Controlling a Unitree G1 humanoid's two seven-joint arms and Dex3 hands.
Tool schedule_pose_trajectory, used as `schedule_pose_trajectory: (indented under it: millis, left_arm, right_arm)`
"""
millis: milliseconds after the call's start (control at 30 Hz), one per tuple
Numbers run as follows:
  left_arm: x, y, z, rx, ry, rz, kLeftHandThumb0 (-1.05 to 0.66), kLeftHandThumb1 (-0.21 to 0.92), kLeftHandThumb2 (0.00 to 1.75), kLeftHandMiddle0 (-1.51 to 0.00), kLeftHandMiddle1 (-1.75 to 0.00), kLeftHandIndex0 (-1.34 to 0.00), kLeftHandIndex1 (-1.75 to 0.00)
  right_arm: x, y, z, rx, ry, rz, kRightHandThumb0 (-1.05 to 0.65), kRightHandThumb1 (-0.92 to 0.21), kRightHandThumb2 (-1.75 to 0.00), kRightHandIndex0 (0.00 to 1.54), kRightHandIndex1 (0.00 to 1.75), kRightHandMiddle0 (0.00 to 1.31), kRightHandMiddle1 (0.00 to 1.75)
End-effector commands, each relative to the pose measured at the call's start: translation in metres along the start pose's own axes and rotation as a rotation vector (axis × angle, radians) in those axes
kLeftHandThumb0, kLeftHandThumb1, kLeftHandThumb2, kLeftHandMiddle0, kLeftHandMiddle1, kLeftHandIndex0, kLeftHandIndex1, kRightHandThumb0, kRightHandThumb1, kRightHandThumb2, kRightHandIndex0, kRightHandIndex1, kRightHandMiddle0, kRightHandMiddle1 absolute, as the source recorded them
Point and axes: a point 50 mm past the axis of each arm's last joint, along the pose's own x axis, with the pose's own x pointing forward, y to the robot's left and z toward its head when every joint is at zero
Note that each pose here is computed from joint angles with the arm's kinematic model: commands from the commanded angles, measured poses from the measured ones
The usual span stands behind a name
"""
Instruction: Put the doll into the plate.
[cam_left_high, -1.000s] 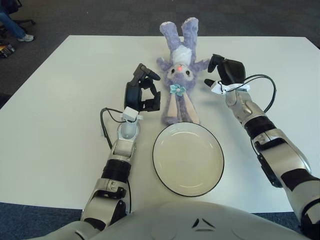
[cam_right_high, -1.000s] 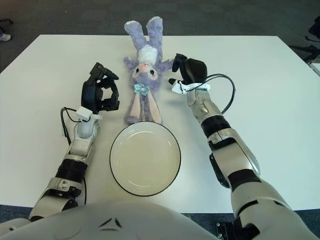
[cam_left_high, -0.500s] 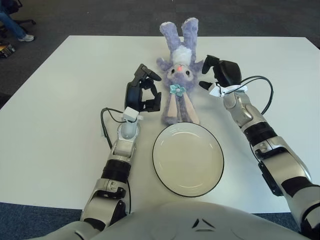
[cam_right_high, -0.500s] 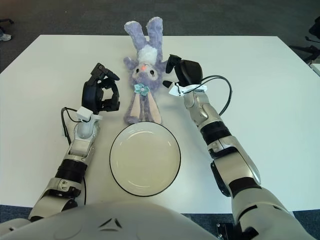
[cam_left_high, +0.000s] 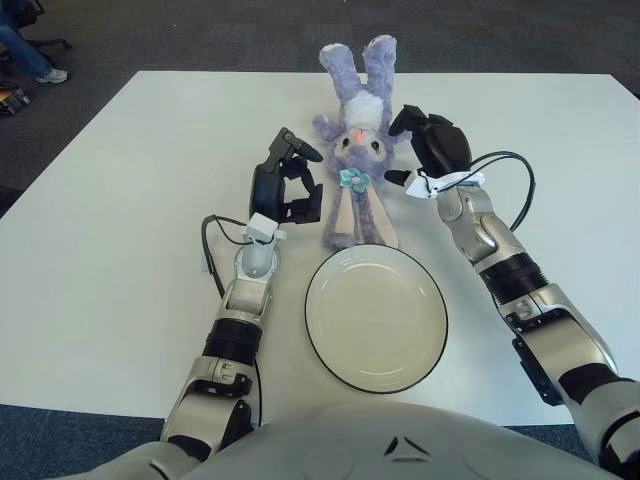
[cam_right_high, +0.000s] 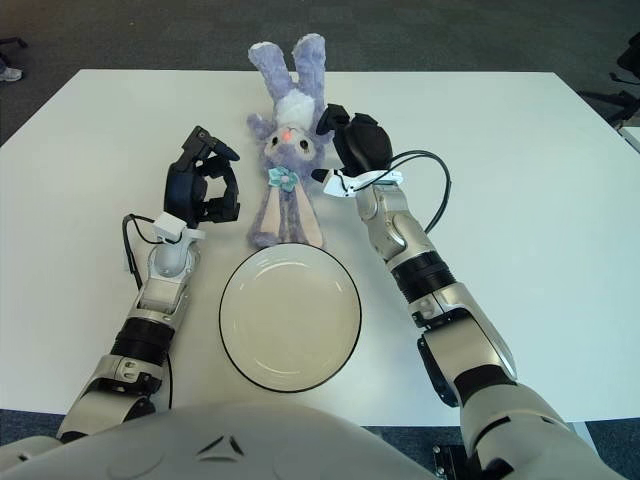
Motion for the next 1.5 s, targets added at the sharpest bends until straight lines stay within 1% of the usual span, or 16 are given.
schedule_pose_trajectory:
  millis: [0,167,333,433,533,567,600,633,667,733,900,1100,1167,1333,1400,1467]
  left_arm:
    - [-0.042,0.003,-0.028,0.018,0.195,0.004,-0.42,0.51,1.08,-1.04,-1.75,-0.46,-1.75]
    - [-0.042,0.003,-0.028,0.019,0.196,0.002,-0.42,0.51,1.08,-1.04,-1.75,-0.46,-1.75]
    - [-0.042,0.003,-0.028,0.015,0.197,0.001,-0.42,0.51,1.08,-1.03,-1.75,-0.46,-1.75]
    - [-0.042,0.003,-0.028,0.015,0.201,0.000,-0.42,0.51,1.08,-1.04,-1.75,-0.46,-1.75]
    - [-0.042,0.003,-0.028,0.017,0.202,-0.002,-0.42,0.51,1.08,-1.04,-1.75,-0.46,-1.75]
    - [-0.042,0.002,-0.028,0.018,0.202,-0.003,-0.42,0.51,1.08,-1.04,-1.75,-0.46,-1.75]
    - [-0.042,0.002,-0.028,0.019,0.203,-0.003,-0.42,0.51,1.08,-1.04,-1.75,-0.46,-1.75]
    - [-0.042,0.002,-0.028,0.019,0.203,-0.004,-0.42,0.51,1.08,-1.04,-1.75,-0.46,-1.75]
    - [-0.042,0.002,-0.028,0.020,0.203,-0.005,-0.42,0.51,1.08,-1.04,-1.75,-0.46,-1.75]
    - [-0.042,0.002,-0.028,0.021,0.203,-0.006,-0.42,0.51,1.08,-1.04,-1.75,-0.46,-1.75]
    - [-0.041,0.001,-0.028,0.024,0.202,-0.008,-0.42,0.51,1.08,-1.04,-1.75,-0.46,-1.75]
    - [-0.041,0.000,-0.028,0.030,0.205,-0.009,-0.42,0.51,1.08,-1.05,-1.75,-0.46,-1.75]
    - [-0.041,0.000,-0.028,0.032,0.206,-0.009,-0.42,0.51,1.08,-1.05,-1.75,-0.46,-1.75]
    - [-0.041,-0.001,-0.028,0.031,0.208,-0.010,-0.42,0.51,1.08,-1.04,-1.75,-0.46,-1.75]
    - [-0.041,-0.001,-0.028,0.029,0.209,-0.011,-0.42,0.51,1.07,-1.04,-1.75,-0.46,-1.75]
    - [-0.041,-0.001,-0.028,0.028,0.210,-0.011,-0.42,0.51,1.07,-1.04,-1.75,-0.46,-1.75]
  right_arm:
    - [0.003,0.000,0.002,-0.039,-0.012,0.026,-0.42,-0.16,-1.06,0.08,0.81,0.00,0.85]
    - [0.007,0.002,0.005,-0.078,-0.035,0.063,-0.37,-0.13,-1.08,0.03,0.74,0.00,0.64]
    - [0.009,0.003,0.009,-0.103,-0.058,0.088,-0.34,-0.12,-1.09,0.01,0.70,0.00,0.55]
    - [0.010,0.005,0.013,-0.086,-0.053,0.090,-0.36,-0.13,-1.08,0.01,0.75,0.00,0.52]
    - [0.010,0.007,0.015,-0.062,-0.033,0.082,-0.45,-0.19,-1.02,0.00,0.98,0.00,0.53]
    - [0.009,0.008,0.017,-0.054,-0.022,0.081,-0.46,-0.19,-1.01,0.00,1.02,0.00,0.54]
    - [0.008,0.008,0.018,-0.049,-0.014,0.081,-0.50,-0.23,-0.98,0.00,1.16,0.00,0.54]
    - [0.007,0.010,0.020,-0.045,-0.003,0.085,-0.52,-0.25,-0.97,0.00,1.21,0.00,0.55]
    - [0.006,0.010,0.022,-0.042,0.004,0.088,-0.57,-0.31,-0.92,0.00,1.35,0.00,0.54]
    - [0.003,0.011,0.027,-0.043,0.016,0.101,-0.63,-0.39,-0.85,0.00,1.53,0.00,0.52]
    - [-0.001,0.010,0.033,-0.052,0.029,0.138,-0.69,-0.49,-0.76,0.00,1.70,0.00,0.46]
    - [-0.007,0.007,0.035,-0.071,0.029,0.236,-0.65,-0.51,-0.75,0.00,1.74,0.00,0.38]
    - [-0.010,0.007,0.034,-0.070,0.018,0.259,-0.60,-0.47,-0.79,0.00,1.64,0.00,0.35]
    - [-0.016,0.003,0.028,-0.071,-0.025,0.283,-0.47,-0.35,-0.90,0.00,1.27,0.00,0.33]
    - [-0.018,0.002,0.027,-0.075,-0.057,0.289,-0.41,-0.30,-0.96,0.00,1.02,0.00,0.33]
    - [-0.020,0.000,0.026,-0.081,-0.086,0.293,-0.38,-0.28,-0.99,0.00,0.88,0.00,0.32]
